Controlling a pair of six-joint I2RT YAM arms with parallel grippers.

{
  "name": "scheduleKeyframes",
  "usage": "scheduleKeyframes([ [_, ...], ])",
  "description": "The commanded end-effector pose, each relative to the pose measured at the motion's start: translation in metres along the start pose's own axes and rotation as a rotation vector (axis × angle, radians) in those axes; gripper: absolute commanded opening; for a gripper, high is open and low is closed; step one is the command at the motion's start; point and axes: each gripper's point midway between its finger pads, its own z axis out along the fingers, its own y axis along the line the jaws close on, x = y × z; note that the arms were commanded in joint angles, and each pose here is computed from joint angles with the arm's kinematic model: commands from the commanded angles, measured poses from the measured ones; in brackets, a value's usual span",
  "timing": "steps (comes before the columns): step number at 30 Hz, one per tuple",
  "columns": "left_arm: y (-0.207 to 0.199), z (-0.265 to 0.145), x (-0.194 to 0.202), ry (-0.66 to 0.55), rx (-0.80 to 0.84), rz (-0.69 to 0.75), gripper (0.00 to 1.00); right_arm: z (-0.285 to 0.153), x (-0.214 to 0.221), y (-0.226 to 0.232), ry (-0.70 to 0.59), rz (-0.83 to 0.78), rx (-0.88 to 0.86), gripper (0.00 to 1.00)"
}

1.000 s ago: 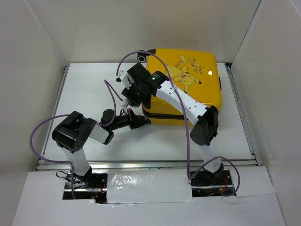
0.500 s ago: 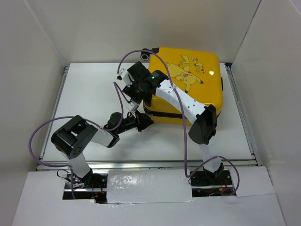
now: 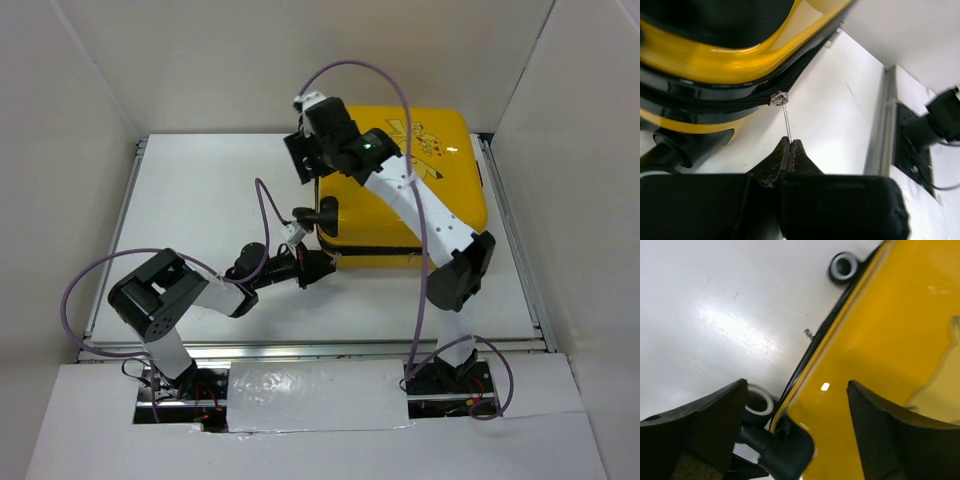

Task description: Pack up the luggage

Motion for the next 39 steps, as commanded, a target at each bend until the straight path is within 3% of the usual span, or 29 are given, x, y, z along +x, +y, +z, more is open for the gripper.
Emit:
scheduleKeyframes([
  [1, -0.064, 0.001, -0.036, -0.102, 0.278, 0.159, 0.0, -0.07, -0.052, -0.021, -0.218, 0.176, 0.015, 0.83],
  [2, -0.064, 0.001, -0.037, -0.102, 0.276, 0.158, 0.0, -0.085, -0.054, -0.022, -0.233, 0.197, 0.005, 0.75],
  [3, -0.064, 0.001, -0.036, -0.098, 0.272, 0.155, 0.0, -0.089, -0.05, -0.03, -0.227, 0.218, 0.04, 0.46],
  [5, -0.064, 0.001, -0.038, -0.099, 0.268, 0.155, 0.0, -0.108, -0.039, -0.075, -0.232, 0.336, 0.229, 0.0],
  [8, -0.063, 0.002, -0.039, -0.087, 0.253, 0.151, 0.0, -0.116, 0.021, -0.149, -0.151, 0.517, 0.49, 0.0],
  [11, -0.063, 0.001, -0.039, -0.076, 0.247, 0.15, 0.0, -0.151, 0.062, -0.225, -0.189, 0.721, 0.704, 0.0],
  [17, -0.063, 0.003, -0.037, -0.054, 0.241, 0.131, 0.0, -0.178, 0.169, -0.318, -0.13, 0.926, 1.051, 0.0],
  [21, -0.063, 0.005, -0.038, -0.046, 0.237, 0.127, 0.0, -0.17, 0.213, -0.352, -0.011, 0.995, 1.131, 0.0],
  [27, -0.061, 0.006, -0.037, -0.033, 0.223, 0.128, 0.0, -0.149, 0.236, -0.372, 0.02, 1.038, 1.085, 0.0],
  [30, -0.061, 0.004, -0.038, -0.036, 0.214, 0.135, 0.0, -0.114, 0.247, -0.371, 0.114, 1.039, 0.935, 0.0],
  [34, -0.059, 0.003, -0.038, -0.031, 0.201, 0.152, 0.0, -0.059, 0.234, -0.332, 0.169, 1.024, 0.581, 0.01],
  [39, -0.062, 0.001, -0.031, 0.021, 0.208, 0.226, 0.0, -0.019, 0.212, -0.261, 0.144, 1.009, 0.275, 0.0],
])
